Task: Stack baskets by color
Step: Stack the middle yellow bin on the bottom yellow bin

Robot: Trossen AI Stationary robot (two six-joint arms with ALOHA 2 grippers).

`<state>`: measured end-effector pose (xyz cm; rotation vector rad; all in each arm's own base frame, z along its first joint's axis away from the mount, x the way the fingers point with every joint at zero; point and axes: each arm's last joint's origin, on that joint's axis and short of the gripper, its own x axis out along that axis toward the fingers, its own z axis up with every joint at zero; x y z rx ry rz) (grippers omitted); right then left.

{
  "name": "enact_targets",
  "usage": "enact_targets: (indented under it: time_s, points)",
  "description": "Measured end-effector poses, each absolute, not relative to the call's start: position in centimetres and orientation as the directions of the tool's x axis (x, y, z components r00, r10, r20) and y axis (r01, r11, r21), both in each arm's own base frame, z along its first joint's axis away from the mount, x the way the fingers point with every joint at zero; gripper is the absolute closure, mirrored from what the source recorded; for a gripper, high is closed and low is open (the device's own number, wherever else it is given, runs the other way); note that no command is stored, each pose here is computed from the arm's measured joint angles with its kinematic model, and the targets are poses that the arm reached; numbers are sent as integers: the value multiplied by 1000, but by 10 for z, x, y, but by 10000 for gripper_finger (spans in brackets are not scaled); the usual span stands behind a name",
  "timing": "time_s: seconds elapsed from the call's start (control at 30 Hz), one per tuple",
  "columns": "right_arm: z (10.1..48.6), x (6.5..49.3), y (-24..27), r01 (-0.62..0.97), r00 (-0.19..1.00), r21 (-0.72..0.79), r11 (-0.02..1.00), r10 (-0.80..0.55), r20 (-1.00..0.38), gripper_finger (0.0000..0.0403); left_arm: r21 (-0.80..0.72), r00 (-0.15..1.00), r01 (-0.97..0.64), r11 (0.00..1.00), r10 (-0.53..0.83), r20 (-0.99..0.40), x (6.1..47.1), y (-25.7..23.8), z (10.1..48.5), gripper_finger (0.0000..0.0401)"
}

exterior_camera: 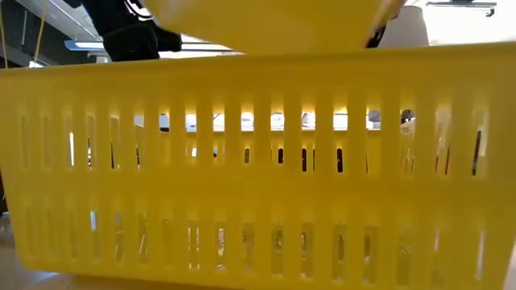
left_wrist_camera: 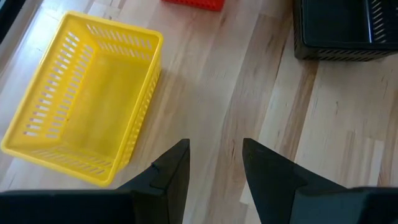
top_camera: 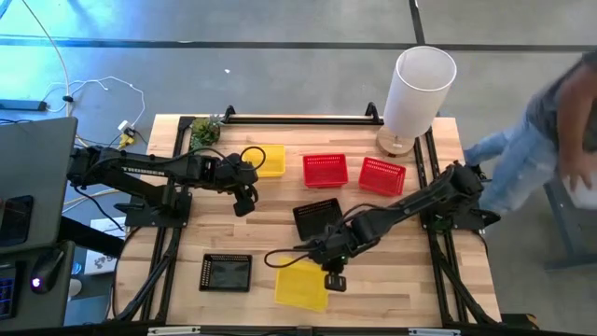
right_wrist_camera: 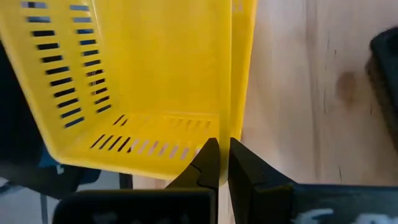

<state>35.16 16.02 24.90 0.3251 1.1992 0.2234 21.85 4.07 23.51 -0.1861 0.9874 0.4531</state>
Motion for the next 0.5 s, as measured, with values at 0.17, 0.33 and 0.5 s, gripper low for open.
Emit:
enact_targets:
  time_s: [0.17, 0.33, 0.5]
  points:
    - [235, 356, 163, 8, 306, 368, 930, 348, -886, 403, 54, 461, -449, 892, 283, -841, 218, 41, 235, 268]
    - [225, 360, 163, 20, 281, 362, 932, 342, -897, 403, 57, 455, -449, 892, 283, -845, 217, 40, 234, 268]
    - [215, 362, 162, 51, 249, 354, 934, 331, -910, 403, 56, 455, -449, 892, 282, -844, 217, 40, 234, 268]
